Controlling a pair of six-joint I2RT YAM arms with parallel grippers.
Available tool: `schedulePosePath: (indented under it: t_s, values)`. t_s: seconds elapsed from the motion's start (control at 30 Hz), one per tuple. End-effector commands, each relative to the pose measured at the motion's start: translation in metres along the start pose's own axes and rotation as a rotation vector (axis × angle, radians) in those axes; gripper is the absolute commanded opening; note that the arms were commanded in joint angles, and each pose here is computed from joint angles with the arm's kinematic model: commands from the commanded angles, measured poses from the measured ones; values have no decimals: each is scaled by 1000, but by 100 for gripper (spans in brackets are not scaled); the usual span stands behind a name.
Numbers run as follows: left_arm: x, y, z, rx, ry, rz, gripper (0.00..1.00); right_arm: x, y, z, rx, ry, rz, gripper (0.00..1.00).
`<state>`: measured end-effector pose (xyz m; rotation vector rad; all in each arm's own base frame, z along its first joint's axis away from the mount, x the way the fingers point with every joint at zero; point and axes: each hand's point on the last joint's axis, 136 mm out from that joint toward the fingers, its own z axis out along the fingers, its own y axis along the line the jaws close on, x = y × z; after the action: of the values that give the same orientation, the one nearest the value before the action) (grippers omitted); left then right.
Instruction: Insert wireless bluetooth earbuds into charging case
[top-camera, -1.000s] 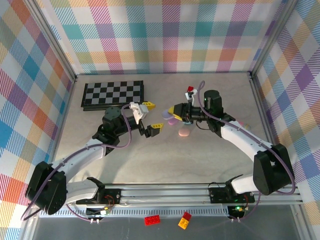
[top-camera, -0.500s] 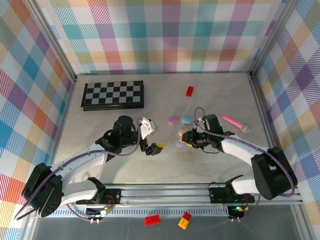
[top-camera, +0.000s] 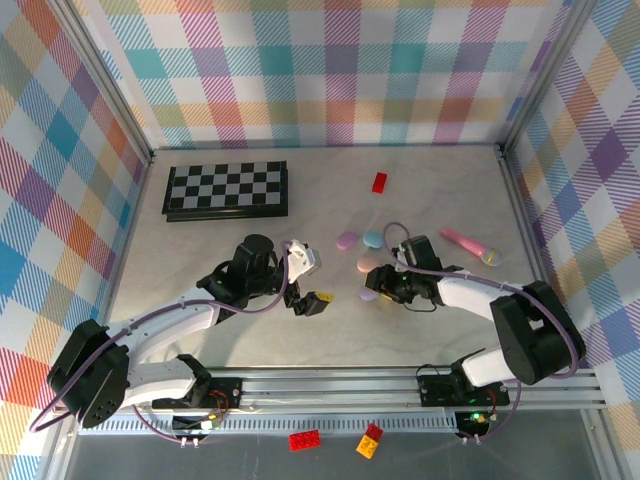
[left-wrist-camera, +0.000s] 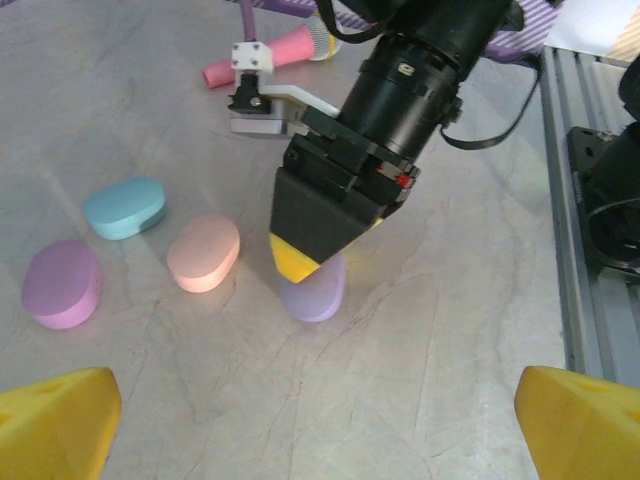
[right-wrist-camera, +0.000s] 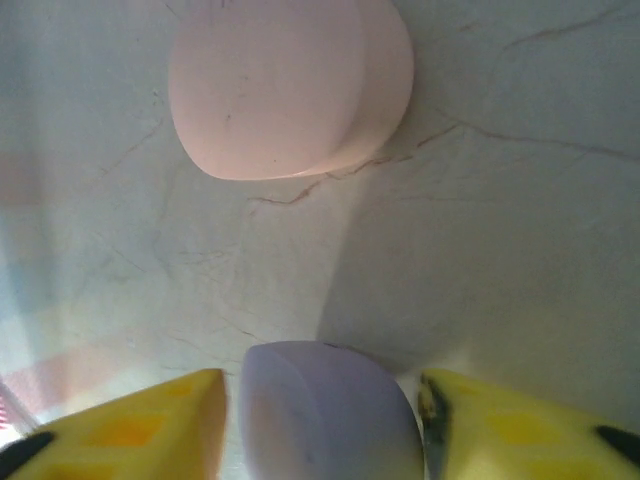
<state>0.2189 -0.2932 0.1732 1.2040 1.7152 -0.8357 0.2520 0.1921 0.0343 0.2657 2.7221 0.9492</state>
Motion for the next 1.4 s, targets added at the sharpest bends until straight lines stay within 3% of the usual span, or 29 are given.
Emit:
schedulePosePath:
  t_s: [0.0, 0.17, 0.4, 0.53, 0.63, 0.83, 0.93, 1.13, 1.37]
  values:
    - [-6, 10, -4, -64, -35, -12, 100, -16, -2, -18, 80, -83, -80, 64]
    - [-6, 47, -19, -243, -48, -39, 100, -47, 5, -54, 195, -221, -212, 82]
    - [9, 142, -85, -731, -44, -160, 100, -118, 19, -120, 383, -566, -451, 98]
    - [22, 175, -132, -968, -82, -195, 100, -151, 13, -146, 481, -758, -571, 99]
    - [42, 195, -159, -1115, -97, -233, 100, -164, -13, -146, 506, -831, -562, 99]
    - [81, 220, -174, -1213, -161, -307, 100, -173, -63, -140, 472, -930, -526, 99]
    - [99, 232, -168, -1232, -121, -318, 100, -178, -76, -140, 433, -966, -498, 99]
    - [125, 242, -166, -1230, -104, -400, 100, -181, -68, -121, 342, -920, -585, 99]
    - [151, 254, -164, -1251, -106, -459, 100, -191, -80, -102, 358, -873, -567, 99]
